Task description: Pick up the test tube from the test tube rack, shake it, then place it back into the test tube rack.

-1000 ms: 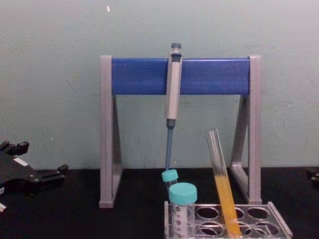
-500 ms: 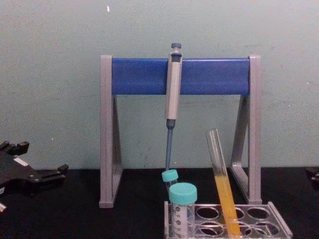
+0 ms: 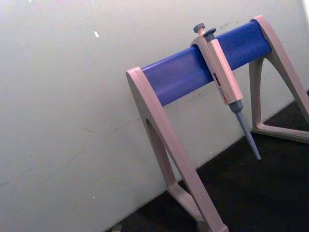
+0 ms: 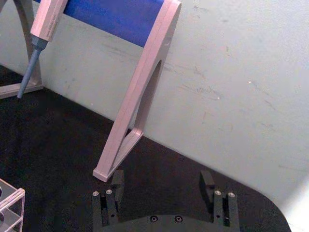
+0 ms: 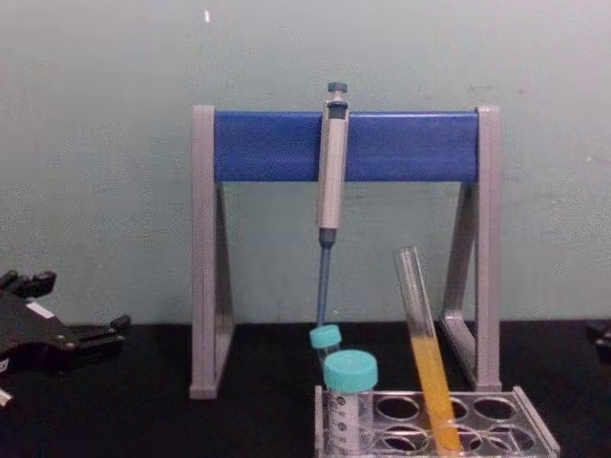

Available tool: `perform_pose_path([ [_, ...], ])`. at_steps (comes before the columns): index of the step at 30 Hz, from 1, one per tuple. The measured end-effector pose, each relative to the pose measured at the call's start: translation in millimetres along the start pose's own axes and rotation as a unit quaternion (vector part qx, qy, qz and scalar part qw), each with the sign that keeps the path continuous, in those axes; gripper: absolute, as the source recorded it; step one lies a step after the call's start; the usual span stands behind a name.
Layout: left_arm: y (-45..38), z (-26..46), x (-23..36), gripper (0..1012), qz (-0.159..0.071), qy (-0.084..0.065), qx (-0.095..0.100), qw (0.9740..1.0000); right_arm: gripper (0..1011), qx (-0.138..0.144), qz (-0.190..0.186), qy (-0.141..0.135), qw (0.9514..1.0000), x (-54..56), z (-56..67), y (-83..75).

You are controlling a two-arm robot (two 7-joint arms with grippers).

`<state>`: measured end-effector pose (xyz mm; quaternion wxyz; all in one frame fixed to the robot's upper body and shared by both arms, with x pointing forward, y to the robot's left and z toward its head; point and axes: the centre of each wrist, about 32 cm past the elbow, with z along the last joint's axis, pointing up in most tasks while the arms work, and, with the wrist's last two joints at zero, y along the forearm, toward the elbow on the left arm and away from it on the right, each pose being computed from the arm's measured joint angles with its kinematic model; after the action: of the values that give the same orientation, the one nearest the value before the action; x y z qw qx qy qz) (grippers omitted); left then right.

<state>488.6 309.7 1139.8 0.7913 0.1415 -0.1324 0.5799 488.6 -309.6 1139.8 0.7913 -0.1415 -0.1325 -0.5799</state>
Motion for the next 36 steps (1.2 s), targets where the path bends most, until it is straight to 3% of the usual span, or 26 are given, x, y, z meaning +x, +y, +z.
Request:
perform_pose_path([
  [16, 0.0, 0.0, 0.0, 1001, 0.000, 0.000, 0.000, 1.0000, 1000, 0.004, 0.011, 0.004, 0.9999, -0.6, 7.6, -1.6],
  [24, 0.0, 0.0, 0.0, 1001, 0.000, 0.000, 0.000, 1.0000, 1000, 0.011, 0.049, 0.034, 0.9982, -0.9, 18.2, -8.3],
  [31, 0.0, 0.0, 0.0, 1001, 0.000, 0.000, 0.000, 1.0000, 1000, 0.016, 0.100, 0.075, 0.9920, -0.8, 31.6, -15.8],
  [36, 0.0, 0.0, 0.0, 1002, 0.000, 0.000, 0.000, 1.0000, 1000, 0.013, 0.150, 0.097, 0.9839, -0.4, 42.0, -21.0],
])
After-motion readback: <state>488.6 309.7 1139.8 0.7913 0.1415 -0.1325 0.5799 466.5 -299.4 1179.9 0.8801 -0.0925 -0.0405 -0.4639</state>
